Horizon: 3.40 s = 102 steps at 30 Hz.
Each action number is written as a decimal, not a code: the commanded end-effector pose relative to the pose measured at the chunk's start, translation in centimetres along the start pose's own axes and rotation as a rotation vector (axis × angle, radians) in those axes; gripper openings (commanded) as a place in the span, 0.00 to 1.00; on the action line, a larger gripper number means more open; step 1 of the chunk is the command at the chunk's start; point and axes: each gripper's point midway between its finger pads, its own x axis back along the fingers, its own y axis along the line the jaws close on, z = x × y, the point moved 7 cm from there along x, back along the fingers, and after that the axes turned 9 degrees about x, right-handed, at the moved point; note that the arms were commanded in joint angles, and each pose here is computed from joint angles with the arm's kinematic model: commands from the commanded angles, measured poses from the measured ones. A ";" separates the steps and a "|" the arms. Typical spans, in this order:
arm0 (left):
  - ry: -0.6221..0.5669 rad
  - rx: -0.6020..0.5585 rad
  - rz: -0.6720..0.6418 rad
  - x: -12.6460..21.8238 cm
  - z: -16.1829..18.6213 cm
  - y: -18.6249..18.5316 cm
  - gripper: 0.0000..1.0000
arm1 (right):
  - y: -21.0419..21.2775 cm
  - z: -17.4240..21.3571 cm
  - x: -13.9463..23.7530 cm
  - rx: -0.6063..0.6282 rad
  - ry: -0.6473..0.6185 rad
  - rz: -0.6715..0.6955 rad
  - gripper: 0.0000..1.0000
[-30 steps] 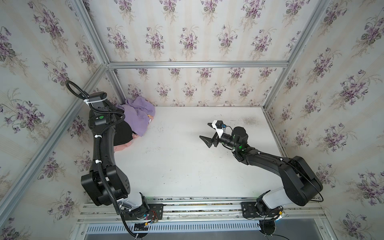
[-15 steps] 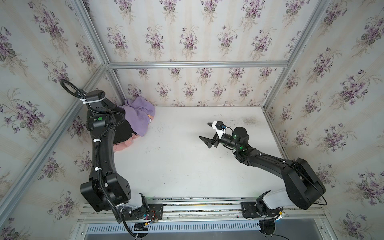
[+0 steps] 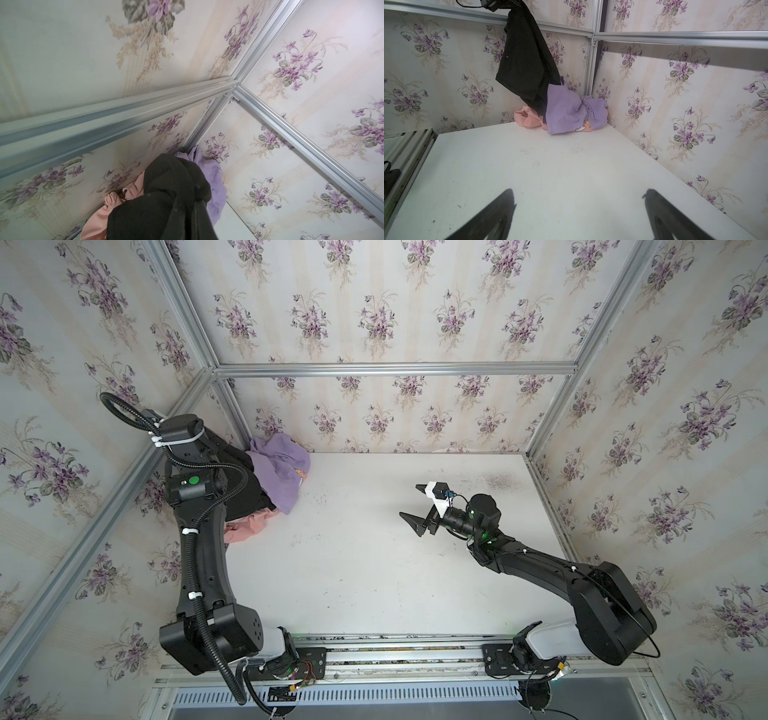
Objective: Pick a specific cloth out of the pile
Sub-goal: 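Lift the black garment upward out of the pile with the left gripper, then carry the black garment toward table center with left gripper while right gripper opens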
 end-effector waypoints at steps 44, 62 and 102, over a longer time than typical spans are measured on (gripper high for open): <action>-0.220 0.303 0.378 9.4 -11.1 -6.9 0.03 | -0.6 -2.6 0.1 0.054 -0.044 0.022 1.00; -0.097 0.541 0.641 12.4 -12.0 -9.8 0.01 | -0.6 -3.7 0.7 0.081 -0.065 0.036 1.00; 0.416 0.280 1.110 24.3 2.7 -22.8 0.01 | 0.7 -8.1 5.4 0.170 -0.135 0.097 1.00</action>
